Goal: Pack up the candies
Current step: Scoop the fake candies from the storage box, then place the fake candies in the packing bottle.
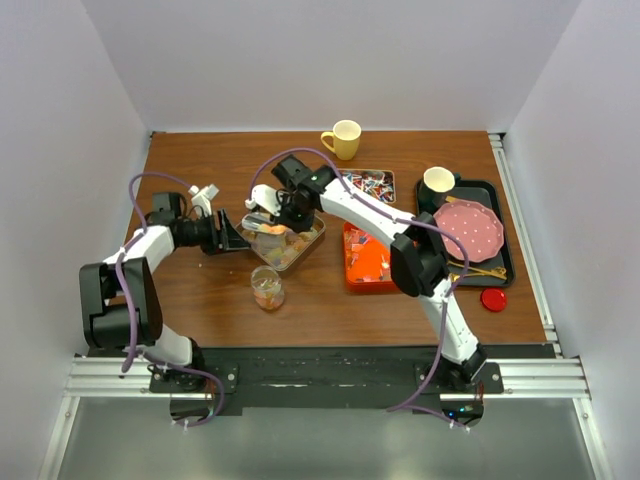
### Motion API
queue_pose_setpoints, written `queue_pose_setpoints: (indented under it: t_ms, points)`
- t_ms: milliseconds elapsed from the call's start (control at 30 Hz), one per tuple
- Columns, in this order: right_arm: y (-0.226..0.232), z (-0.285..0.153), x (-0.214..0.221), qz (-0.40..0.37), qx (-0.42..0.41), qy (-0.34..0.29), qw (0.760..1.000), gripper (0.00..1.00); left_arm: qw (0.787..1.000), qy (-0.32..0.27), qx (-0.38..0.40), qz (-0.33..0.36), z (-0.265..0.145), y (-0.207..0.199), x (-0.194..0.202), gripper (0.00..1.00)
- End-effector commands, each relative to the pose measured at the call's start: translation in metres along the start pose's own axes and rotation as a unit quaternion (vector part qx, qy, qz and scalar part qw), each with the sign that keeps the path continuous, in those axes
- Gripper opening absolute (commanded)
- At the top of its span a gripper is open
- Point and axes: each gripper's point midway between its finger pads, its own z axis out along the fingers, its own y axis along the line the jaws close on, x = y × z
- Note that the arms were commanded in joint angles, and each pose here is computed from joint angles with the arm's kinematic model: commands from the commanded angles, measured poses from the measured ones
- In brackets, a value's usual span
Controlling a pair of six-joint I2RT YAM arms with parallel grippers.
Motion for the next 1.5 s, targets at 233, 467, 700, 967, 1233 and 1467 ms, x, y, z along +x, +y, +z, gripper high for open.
queue_pose_setpoints:
  t_ms: [233,467,700,967,1233,1467]
  points:
    - [0.005,-0.105,-0.011,-0.073,0.038,-0.077,0.994,0.0,0.997,-0.068,0.014,0.026,-0.032,-0.025,-0.006,0.53]
    - [0.029,-0.156,0.006,-0.129,0.03,-0.075,0.988,0.0,0.989,-0.144,-0.035,0.015,-0.063,-0.014,-0.021,0.55]
    - [0.054,-0.192,0.026,-0.165,-0.005,-0.05,0.985,0.0,0.976,-0.211,-0.06,-0.004,-0.084,-0.011,-0.011,0.57]
    - [0.069,-0.198,0.033,-0.215,-0.02,-0.031,0.976,0.0,0.963,-0.259,-0.078,0.017,-0.101,-0.016,-0.008,0.61]
    - [0.076,-0.188,0.03,-0.277,-0.029,0.03,0.96,0.0,0.962,-0.261,-0.076,0.013,-0.101,-0.013,-0.007,0.62]
    - [0.084,-0.175,0.027,-0.304,-0.014,0.086,0.949,0.0,0.961,-0.266,-0.073,0.019,-0.102,-0.015,-0.008,0.62]
